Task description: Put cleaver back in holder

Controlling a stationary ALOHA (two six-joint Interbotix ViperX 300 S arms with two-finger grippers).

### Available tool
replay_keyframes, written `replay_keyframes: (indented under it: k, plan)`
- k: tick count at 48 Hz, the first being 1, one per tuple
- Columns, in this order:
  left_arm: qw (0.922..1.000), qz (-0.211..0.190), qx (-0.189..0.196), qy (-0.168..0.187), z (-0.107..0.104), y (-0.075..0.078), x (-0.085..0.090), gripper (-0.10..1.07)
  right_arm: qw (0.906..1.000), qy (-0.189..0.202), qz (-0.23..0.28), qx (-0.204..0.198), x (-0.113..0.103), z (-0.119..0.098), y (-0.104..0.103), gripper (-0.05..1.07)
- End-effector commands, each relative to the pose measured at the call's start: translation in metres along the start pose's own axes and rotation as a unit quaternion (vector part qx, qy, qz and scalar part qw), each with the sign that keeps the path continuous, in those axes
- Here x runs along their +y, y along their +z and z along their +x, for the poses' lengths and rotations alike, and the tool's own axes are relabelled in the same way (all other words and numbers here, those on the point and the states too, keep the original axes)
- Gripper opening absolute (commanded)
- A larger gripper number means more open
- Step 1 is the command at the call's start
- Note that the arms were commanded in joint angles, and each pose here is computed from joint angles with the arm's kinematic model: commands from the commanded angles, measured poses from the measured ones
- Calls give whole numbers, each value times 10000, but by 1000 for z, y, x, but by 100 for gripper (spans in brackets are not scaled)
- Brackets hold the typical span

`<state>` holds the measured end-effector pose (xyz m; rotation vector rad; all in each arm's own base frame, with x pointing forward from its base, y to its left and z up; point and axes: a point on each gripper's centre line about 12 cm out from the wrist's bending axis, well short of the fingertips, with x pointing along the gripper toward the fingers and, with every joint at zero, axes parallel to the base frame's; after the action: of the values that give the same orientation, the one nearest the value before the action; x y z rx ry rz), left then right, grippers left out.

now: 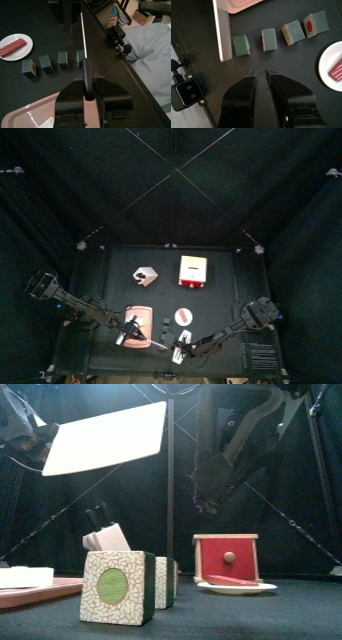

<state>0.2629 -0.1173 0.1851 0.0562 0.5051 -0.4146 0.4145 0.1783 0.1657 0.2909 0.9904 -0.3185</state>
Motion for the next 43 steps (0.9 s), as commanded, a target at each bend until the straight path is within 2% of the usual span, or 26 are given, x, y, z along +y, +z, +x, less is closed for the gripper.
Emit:
replay_keyframes:
  k: [1,17,27,35,43]
  plan:
    - [9999,-1,-145,-6,-1,8,0,29,9991,285,145,-267,5,-27,18,62]
    - [9998,-23,-195,35,-6,15,1,30,9982,224,22,-560,-1,-36,30,62]
    - [9996,-208,-133,156,-25,27,4,30,9969,118,50,-774,-20,-44,45,62]
    - [9979,-553,-79,339,-50,37,12,30,9959,-11,91,-901,-42,-46,53,62]
    - [9914,-1175,25,574,-80,49,25,30,9924,12,159,-1221,-65,-51,71,62]
